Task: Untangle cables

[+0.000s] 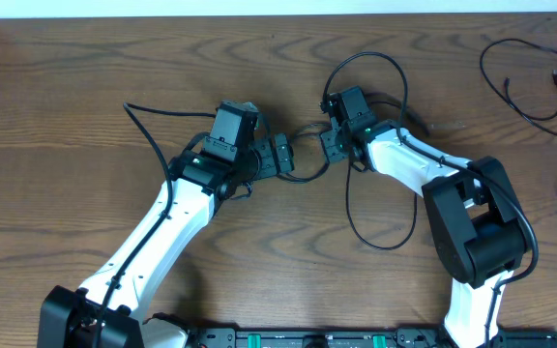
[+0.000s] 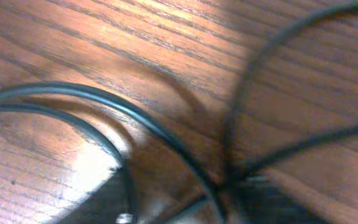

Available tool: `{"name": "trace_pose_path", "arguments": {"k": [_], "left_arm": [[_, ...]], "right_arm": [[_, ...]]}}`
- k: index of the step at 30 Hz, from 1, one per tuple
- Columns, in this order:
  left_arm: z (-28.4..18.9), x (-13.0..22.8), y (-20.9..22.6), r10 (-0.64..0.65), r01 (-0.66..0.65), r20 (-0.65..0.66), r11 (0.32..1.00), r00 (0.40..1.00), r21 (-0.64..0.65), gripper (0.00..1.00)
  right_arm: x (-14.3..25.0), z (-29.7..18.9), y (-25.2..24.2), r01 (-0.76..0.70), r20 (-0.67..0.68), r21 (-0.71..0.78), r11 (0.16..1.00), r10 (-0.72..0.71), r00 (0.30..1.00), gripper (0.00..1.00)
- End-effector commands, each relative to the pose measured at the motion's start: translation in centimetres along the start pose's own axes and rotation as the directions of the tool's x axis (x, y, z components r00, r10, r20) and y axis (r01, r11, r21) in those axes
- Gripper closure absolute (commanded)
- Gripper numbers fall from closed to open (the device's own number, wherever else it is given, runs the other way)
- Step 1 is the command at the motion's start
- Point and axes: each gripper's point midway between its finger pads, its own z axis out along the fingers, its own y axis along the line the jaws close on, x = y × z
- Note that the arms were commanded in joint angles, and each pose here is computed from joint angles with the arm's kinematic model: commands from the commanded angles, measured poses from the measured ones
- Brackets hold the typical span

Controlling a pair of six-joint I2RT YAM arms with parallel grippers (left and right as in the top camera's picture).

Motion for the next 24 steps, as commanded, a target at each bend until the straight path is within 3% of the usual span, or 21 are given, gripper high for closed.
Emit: {"name": "trace_pose_path", "arguments": {"k": [1, 5, 11, 18, 21, 24], "left_arm": [[0.1, -0.1, 0.3, -0.002, 0.002, 0.002, 1.000, 1.000, -0.013, 0.01], [0.1, -0.1, 0.3, -0.002, 0.002, 0.002, 1.000, 1.000, -0.013, 0.01], [0.1, -0.1, 0.3, -0.002, 0.002, 0.002, 1.000, 1.000, -0.013, 0.01], [0.1, -0.1, 0.3, -0.002, 0.002, 0.002, 1.000, 1.000, -0.013, 0.01], [0.1, -0.1, 0.3, -0.002, 0.002, 0.002, 1.000, 1.000, -0.013, 0.01], [0.1, -0.1, 0.3, -0.002, 0.002, 0.002, 1.000, 1.000, -0.013, 0.01]], "right_arm": [[4.0, 2.1, 0.5, -0.028, -0.125, -0.027, 0.999, 0.025, 0.992, 0.99], [3.1, 1.0, 0.4, -0.003, -0.113, -0.030, 1.000, 0.000, 0.994, 0.99], [-7.0, -9.4, -1.1, 0.048, 0.129, -0.038, 0.998, -0.043, 0.991, 0.99], [-16.0, -21.0, -4.4, 0.035, 0.424, -0.062, 0.997, -0.005, 0.906, 0.99], [-17.0, -22.8, -5.2, 0.033, 0.460, -0.091, 0.995, 0.013, 0.888, 0.99], [-16.3, -21.9, -8.0, -0.031, 0.427, -0.015, 0.999, 0.034, 0.904, 0.99]]}}
